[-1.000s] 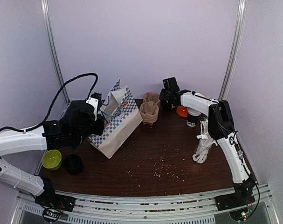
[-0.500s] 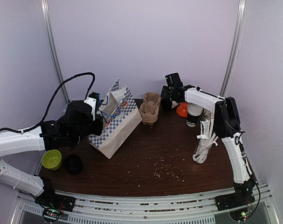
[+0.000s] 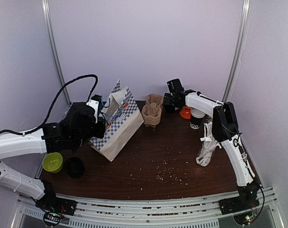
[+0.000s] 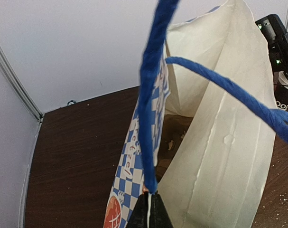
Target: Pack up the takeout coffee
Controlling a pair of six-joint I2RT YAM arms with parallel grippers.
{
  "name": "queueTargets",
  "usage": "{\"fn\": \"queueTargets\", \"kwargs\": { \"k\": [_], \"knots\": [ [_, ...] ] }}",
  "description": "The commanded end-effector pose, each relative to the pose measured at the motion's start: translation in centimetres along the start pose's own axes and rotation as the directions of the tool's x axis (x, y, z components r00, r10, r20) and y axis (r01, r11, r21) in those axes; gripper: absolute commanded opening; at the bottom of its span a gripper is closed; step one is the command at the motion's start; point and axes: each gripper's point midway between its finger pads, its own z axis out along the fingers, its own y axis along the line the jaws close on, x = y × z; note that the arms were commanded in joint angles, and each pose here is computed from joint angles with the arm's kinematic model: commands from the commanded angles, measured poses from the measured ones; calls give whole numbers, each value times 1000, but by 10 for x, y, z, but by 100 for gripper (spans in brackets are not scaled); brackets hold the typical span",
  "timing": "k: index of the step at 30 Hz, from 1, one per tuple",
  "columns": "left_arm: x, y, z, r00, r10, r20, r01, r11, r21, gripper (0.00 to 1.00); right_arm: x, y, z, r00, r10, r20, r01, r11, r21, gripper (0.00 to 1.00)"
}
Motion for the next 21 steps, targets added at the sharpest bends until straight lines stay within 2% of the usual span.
{"fn": "queueTargets", "kwargs": {
  "k": [1,4,10,15,21],
  "knots": [
    [3,-1,3,1000,-7,-9,7,1000,0,0,5,-7,4,1000,-19,-20,20,999,28,70],
    [4,0,4,1000,-6,-10,6,1000,-2,0,6,-12,6,1000,-24,-19,25,999,45,66],
    [5,0,3,1000,-4,-12,4,1000,-3,0,9,-17,9,999,-27,-28,28,998,55,50],
    [4,1,3,1000,-5,-10,5,1000,-6,0,10,-17,9,999,-31,-32,33,998,56,46],
    [4,1,3,1000,-7,-9,7,1000,-5,0,8,-16,4,999,-32,-31,33,998,50,34]
  ]
}}
